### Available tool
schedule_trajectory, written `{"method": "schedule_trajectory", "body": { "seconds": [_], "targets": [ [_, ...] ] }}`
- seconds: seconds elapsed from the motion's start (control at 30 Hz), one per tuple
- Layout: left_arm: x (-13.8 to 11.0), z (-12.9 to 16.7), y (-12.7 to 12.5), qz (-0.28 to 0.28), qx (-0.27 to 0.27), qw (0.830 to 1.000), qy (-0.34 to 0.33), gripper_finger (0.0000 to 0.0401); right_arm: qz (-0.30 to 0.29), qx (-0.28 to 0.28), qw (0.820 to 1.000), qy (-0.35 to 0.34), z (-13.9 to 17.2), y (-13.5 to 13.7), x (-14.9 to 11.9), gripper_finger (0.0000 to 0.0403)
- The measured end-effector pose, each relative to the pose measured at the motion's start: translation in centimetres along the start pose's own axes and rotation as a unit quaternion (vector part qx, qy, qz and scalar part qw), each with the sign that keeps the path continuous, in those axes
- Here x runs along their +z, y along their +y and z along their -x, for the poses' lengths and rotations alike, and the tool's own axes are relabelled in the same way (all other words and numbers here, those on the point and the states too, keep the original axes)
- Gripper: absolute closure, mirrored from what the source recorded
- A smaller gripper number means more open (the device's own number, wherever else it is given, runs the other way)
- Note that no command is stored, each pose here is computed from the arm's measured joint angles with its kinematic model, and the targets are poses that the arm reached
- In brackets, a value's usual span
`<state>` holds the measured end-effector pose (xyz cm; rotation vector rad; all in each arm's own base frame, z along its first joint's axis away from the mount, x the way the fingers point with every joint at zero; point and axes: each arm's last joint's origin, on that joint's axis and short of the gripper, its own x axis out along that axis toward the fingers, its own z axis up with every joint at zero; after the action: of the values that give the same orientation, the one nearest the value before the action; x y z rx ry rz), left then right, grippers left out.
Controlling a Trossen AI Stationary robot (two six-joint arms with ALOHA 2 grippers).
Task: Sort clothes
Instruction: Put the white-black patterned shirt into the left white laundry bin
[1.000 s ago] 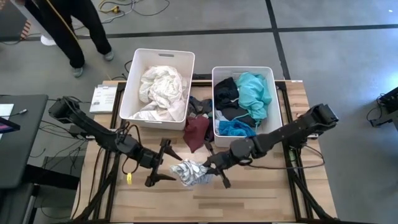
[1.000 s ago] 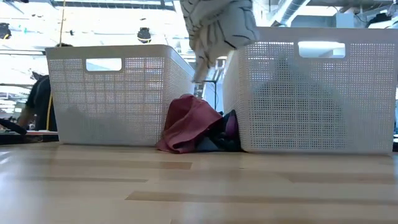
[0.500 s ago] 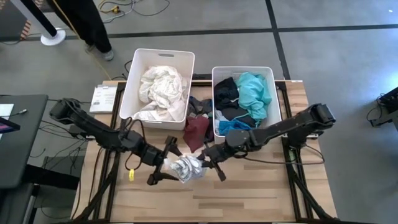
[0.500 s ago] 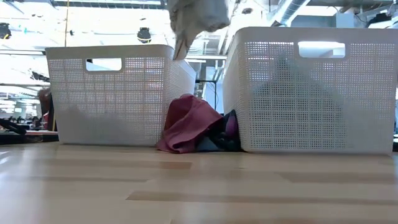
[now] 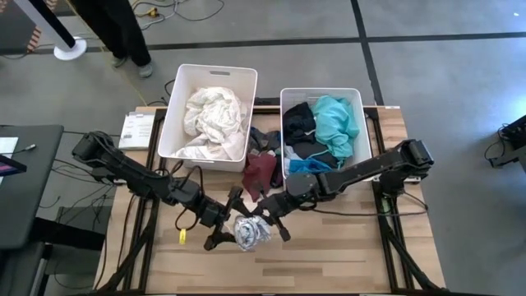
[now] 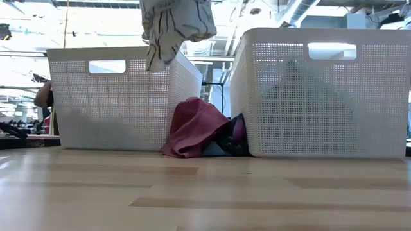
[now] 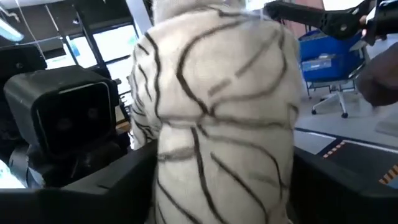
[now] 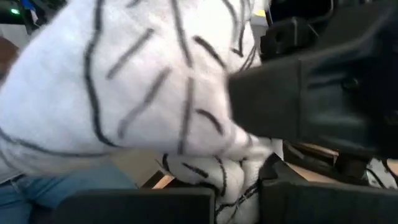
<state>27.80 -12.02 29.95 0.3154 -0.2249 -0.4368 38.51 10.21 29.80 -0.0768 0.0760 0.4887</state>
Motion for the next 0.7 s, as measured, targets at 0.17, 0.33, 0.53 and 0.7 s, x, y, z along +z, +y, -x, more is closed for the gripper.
{"method": "schedule_trajectory", "body": {
  "seconds": [0.17,0.33,0.53,0.7],
  "targets": [
    [-0.1,0.0,0.1,-0.006,0.005,1.0,0.006,0.0207,-0.018,-0.003,1.0,0.013,0.0,-0.1,-0.3,0.0365],
    [-0.3,0.0,0.3,-0.018,0.005,1.0,0.013,0.0323,-0.019,-0.005,1.0,0.019,-0.1,0.0,-0.5,0.0362],
    [0.0,0.2,0.0,-0.049,0.001,0.999,0.014,0.034,-0.024,-0.037,0.999,0.023,-0.1,0.0,-0.5,0.032],
    [1.1,1.2,0.2,-0.059,0.007,0.998,0.026,0.034,-0.015,-0.069,0.997,0.031,0.4,0.6,0.2,0.022]
  ]
}}
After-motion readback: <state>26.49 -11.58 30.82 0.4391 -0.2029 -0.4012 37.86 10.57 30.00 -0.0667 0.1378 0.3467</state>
